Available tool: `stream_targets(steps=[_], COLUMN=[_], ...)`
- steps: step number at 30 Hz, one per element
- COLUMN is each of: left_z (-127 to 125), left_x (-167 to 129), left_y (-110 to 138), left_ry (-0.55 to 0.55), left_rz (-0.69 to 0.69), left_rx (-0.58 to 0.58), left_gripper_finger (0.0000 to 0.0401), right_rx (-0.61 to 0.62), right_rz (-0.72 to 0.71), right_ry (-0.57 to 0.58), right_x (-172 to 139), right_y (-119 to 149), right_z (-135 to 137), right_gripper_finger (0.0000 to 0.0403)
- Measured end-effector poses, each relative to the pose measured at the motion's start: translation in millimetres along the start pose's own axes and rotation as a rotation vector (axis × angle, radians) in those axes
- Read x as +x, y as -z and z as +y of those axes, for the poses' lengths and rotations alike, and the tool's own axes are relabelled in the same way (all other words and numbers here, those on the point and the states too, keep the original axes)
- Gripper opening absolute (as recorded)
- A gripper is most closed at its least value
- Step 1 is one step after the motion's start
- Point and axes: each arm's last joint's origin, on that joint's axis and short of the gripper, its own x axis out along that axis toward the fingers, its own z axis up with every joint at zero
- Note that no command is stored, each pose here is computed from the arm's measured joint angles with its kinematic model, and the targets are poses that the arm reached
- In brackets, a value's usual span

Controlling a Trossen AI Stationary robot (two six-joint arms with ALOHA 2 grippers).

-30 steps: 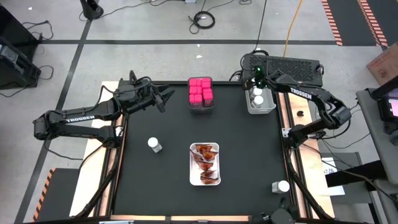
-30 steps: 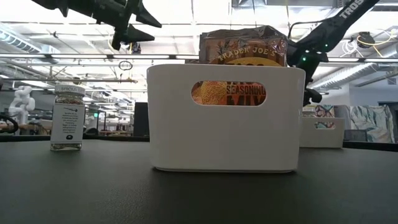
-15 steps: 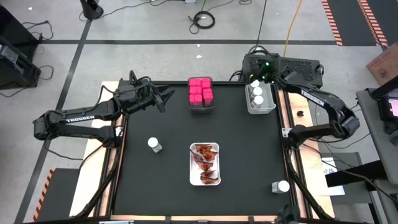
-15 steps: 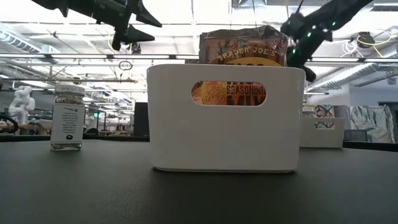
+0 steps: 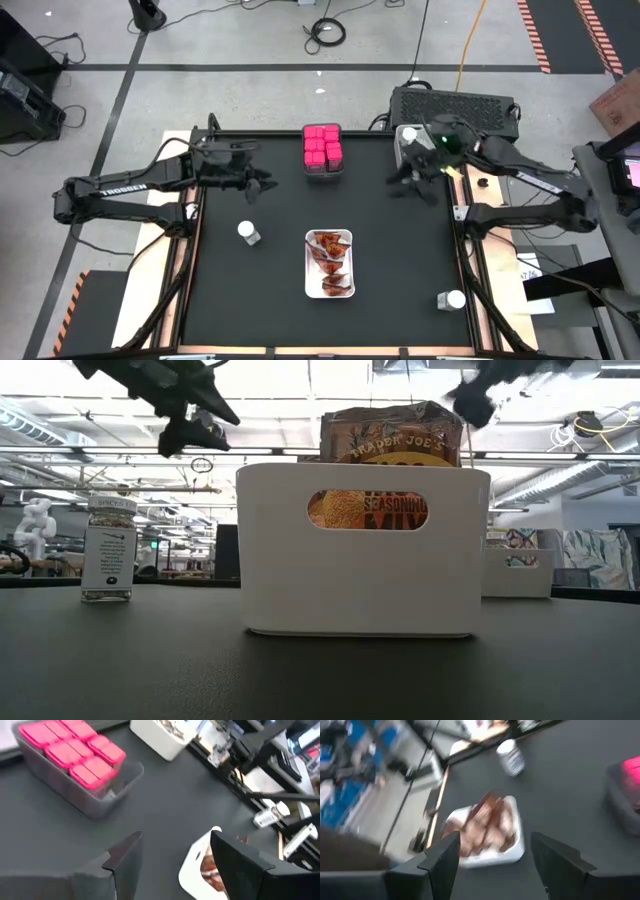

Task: Sort spices by type
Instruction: Put the white seasoning bottle into the gray bin

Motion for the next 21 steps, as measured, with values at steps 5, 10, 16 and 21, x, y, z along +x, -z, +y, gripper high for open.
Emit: stream_targets(steps=[5,10,16,21], left_z=[0.4,-1.4,-2.3,-3.9], left_x=[2.1,4.1,9.9,19.2], left_y=[-3.0,-7.7,-14.6,-21.1], left_ry=[-0.042,-0.035,-0.079,-0.089], left_rz=[-0.046,-0.094,-0.179,-0.241], left_rx=[0.004,0.058,0.146,0.238], left_gripper_finger=[0.0231,0.0231,0.0231,0.0231], right_rx=[-0.067,-0.037,0.087,0.195], right_rz=[0.150,0.379,0.677,0.838], right_ry=[-0.023,0.100,0.131,0.167], right_x=[-16.2,-26.1,-23.6,-17.8], right_y=[-9.4,-9.3,15.6,41.8], right_z=[51.1,83.3,102.6,117.2], right_gripper_finger=[0.0235,0.0235,0.0235,0.0235])
